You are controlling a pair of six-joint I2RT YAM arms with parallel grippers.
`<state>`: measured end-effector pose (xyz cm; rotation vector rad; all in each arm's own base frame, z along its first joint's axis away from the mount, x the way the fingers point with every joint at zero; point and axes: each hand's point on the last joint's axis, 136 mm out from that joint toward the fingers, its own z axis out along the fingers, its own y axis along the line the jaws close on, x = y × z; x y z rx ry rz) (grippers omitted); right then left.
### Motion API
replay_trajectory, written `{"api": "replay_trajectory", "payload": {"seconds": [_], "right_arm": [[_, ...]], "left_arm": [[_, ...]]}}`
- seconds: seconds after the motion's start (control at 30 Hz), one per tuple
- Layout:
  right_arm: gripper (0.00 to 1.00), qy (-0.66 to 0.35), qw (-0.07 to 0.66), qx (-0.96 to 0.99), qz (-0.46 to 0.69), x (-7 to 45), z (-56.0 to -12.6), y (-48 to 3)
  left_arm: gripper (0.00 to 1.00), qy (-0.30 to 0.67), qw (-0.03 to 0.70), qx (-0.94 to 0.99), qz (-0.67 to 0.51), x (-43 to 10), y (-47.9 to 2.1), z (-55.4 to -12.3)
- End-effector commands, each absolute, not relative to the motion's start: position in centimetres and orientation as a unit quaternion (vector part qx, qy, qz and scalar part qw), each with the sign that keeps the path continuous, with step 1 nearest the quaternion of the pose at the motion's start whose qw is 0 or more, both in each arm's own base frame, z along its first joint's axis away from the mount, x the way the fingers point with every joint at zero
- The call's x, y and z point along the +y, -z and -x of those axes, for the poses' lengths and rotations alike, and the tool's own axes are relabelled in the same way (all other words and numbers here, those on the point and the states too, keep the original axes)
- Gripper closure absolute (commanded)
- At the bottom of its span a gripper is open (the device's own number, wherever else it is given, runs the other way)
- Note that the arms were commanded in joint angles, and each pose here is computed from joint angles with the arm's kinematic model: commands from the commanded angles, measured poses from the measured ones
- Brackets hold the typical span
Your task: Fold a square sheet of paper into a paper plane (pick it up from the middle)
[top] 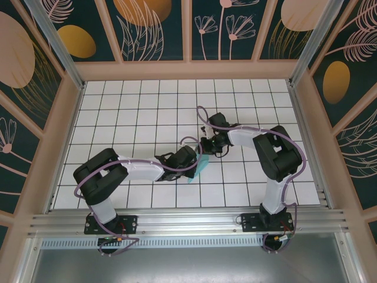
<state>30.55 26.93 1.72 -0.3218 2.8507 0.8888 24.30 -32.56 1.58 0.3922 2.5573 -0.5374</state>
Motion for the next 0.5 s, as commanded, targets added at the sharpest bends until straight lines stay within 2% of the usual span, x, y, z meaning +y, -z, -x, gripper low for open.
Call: {"api": "replay_trajectory", "payload": {"seconds": [0.0,0.3,0.47], "right_arm": [[0.87,-0.308,0.064,0.944,0.095,27.2,-30.3,-1.7],[0.82,-0.371,0.131,0.918,0.06,26.4,-32.4,-7.9],[0.86,-0.392,0.142,0.908,0.037,25.2,-30.9,-9.0]], "left_arm": [[0.94,0.191,0.243,0.941,-0.138,-32.1,-1.2,-24.3],[0.94,0.198,0.247,0.939,-0.136,-32.2,-1.5,-24.3],[0.94,0.213,0.253,0.934,-0.133,-32.7,-2.3,-24.4]]}}
